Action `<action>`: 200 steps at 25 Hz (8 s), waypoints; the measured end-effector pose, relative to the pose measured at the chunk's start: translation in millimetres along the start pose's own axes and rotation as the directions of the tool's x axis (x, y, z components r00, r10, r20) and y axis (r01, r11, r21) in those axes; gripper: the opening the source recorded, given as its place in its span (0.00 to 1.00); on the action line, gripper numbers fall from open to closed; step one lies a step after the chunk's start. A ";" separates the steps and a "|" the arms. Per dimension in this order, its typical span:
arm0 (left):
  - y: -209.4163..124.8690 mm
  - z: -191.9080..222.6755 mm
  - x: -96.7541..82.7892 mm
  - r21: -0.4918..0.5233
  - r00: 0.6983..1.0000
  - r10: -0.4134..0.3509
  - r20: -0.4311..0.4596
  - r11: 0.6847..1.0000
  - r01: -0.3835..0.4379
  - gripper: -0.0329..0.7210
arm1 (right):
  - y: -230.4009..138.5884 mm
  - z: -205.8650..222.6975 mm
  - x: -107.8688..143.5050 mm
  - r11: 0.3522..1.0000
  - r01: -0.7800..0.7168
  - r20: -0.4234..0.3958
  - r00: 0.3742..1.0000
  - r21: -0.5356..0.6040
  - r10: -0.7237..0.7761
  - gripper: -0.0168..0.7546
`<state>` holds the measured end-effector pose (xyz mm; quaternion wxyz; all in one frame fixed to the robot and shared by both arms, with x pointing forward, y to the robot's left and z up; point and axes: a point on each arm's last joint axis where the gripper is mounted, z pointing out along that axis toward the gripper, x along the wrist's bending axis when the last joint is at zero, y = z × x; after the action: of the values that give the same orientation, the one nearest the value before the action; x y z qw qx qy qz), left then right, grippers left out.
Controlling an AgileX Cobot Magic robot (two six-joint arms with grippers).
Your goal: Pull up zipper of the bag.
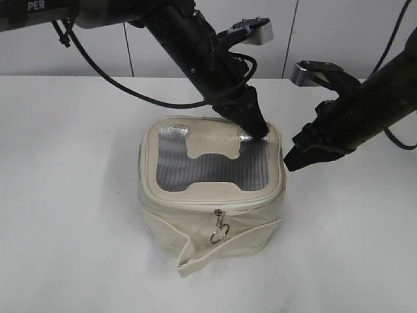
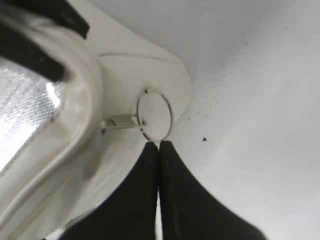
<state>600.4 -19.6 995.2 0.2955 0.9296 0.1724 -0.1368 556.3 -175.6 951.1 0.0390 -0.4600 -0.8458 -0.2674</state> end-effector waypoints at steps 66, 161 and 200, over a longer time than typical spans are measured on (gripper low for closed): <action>-0.2 -0.6 0.6 0.001 0.999 -0.040 -0.006 0.999 0.040 0.17 | -19.2 -7.0 8.5 0.999 -0.029 -0.008 1.000 -0.015 0.029 0.03; -69.0 -256.4 -2.1 -0.361 0.506 -0.568 -0.650 0.816 0.452 0.54 | -35.6 -134.4 1.7 0.934 -0.309 0.388 0.851 -0.177 0.355 0.78; -352.6 -186.2 -287.0 -0.744 0.356 -0.701 -0.618 0.668 0.026 0.53 | -215.8 -191.1 99.2 0.919 -0.060 0.454 0.856 -0.389 0.248 0.78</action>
<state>228.0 292.7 1067.0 0.4068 0.6336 0.5510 0.3598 292.5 -287.4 1055.3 -0.2423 -0.5793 -0.7233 -0.2872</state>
